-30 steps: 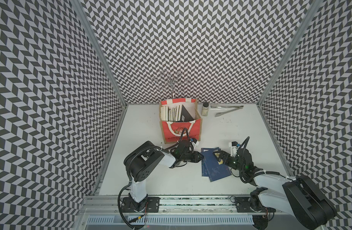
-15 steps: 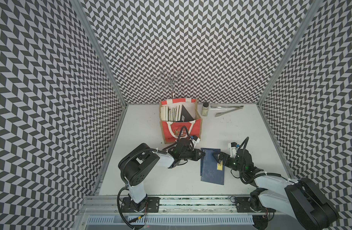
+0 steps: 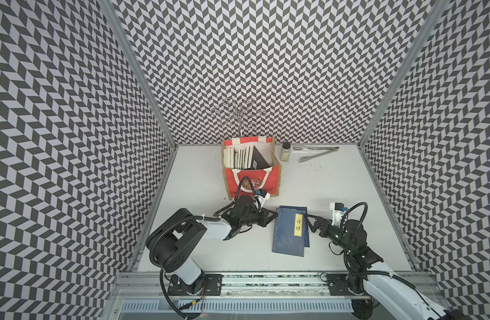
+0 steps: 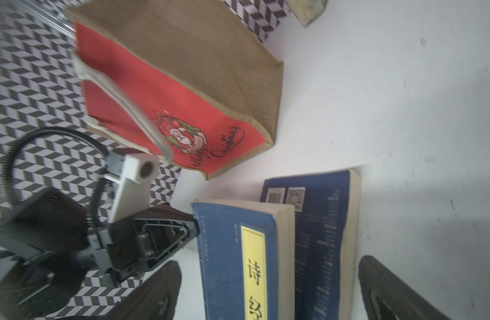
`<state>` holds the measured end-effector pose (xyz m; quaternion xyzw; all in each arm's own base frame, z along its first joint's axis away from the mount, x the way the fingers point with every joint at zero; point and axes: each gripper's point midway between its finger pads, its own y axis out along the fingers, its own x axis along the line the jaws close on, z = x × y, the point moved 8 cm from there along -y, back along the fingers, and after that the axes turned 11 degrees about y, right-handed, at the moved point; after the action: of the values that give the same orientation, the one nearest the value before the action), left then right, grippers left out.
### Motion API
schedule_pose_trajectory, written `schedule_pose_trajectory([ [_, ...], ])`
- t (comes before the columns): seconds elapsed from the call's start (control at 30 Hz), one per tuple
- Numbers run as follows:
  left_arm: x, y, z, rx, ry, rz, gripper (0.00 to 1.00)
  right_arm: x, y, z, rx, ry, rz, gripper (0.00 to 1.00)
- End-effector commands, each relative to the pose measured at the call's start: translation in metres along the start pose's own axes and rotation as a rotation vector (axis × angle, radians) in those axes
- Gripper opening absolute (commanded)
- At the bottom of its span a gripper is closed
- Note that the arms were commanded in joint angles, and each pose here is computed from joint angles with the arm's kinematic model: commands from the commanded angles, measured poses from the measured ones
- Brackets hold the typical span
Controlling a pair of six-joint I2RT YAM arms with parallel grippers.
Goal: Put the books into the canvas bag
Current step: Pick up the book from the center of the board.
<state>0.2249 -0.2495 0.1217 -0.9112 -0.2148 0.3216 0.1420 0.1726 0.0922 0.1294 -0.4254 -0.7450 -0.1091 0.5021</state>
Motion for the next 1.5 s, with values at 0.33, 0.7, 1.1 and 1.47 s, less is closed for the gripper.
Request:
schedule_pose_trajectory([
  [0.33,-0.011,-0.029,-0.02,-0.152,0.165,0.053,0.0,0.002,0.013,0.022,0.251,-0.143,-0.137,0.99],
  [0.7,-0.006,-0.045,-0.027,-0.203,0.165,0.037,0.0,0.02,0.025,0.041,0.439,-0.214,-0.315,0.95],
  [1.1,-0.015,-0.049,-0.028,-0.23,0.186,0.111,0.0,0.023,0.047,0.037,0.433,-0.244,-0.302,0.94],
  [1.47,-0.011,-0.058,-0.033,-0.257,0.142,0.047,0.0,0.047,0.041,0.046,0.516,-0.296,-0.49,0.27],
])
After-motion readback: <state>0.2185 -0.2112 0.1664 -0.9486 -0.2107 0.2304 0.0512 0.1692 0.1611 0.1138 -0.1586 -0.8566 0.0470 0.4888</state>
